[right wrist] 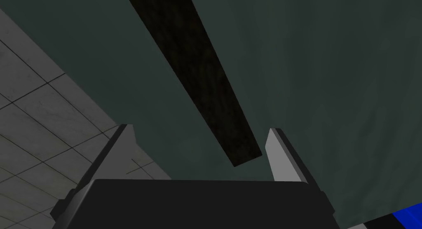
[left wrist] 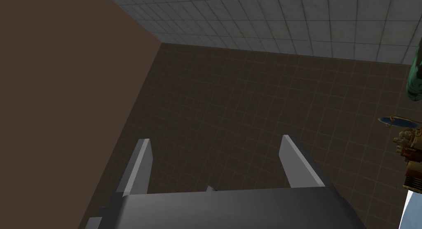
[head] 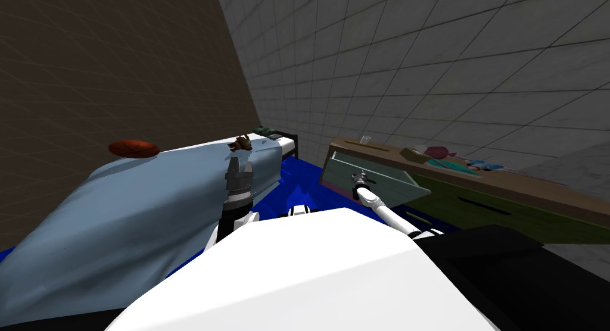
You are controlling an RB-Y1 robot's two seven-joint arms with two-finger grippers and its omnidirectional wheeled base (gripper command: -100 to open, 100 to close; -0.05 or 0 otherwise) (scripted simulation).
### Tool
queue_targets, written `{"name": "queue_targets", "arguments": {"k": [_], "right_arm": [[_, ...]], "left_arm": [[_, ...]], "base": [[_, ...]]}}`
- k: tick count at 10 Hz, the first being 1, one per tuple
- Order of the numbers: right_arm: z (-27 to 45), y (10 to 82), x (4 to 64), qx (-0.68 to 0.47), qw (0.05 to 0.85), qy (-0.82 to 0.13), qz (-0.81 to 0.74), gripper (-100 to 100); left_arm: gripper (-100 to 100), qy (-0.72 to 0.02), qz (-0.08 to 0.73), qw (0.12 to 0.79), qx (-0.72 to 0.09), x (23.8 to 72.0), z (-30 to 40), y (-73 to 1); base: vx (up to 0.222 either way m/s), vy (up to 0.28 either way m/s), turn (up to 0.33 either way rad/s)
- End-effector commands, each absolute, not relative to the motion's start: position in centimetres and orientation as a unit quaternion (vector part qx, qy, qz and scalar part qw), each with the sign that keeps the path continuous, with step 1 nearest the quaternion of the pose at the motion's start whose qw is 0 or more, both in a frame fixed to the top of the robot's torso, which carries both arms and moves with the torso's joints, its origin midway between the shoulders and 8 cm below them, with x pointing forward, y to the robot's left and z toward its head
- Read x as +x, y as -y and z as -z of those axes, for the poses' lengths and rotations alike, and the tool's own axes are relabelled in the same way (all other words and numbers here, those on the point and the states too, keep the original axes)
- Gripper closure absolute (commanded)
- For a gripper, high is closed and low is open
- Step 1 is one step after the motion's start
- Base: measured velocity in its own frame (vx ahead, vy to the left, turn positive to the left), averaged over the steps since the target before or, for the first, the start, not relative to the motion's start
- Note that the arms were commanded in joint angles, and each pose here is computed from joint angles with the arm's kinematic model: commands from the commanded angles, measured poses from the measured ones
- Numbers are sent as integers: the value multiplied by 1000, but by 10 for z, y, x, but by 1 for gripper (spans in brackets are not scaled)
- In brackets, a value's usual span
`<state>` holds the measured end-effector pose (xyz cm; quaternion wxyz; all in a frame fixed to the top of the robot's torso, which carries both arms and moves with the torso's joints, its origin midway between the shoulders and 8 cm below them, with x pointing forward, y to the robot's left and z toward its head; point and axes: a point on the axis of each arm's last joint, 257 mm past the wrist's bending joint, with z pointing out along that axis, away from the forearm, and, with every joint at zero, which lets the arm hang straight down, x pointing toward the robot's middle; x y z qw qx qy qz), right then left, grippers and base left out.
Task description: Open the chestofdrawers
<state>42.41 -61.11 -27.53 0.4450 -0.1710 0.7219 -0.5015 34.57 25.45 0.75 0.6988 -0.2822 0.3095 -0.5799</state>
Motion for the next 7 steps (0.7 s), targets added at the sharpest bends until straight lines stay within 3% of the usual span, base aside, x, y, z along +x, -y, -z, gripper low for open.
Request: {"name": "queue_targets", "arguments": {"k": [1, 3, 4, 7], "right_arm": [[254, 629, 433, -175, 449, -721, 498, -100], [254, 634, 435, -175, 447, -723, 497, -100], [254, 634, 435, -176, 446, -724, 495, 0], [260, 633, 433, -178, 444, -727, 492, 0]], "left_arm": [[0, -309, 580, 699, -282, 346, -7, -255], [0, -309, 580, 699, -282, 346, -7, -255], [0, -309, 580, 699, -282, 346, -7, -255], [0, -310, 580, 699, -282, 346, -7, -255]], "base": [[-3, 86, -41], [-4, 70, -30], [3, 5, 1], [0, 0, 0]]}}
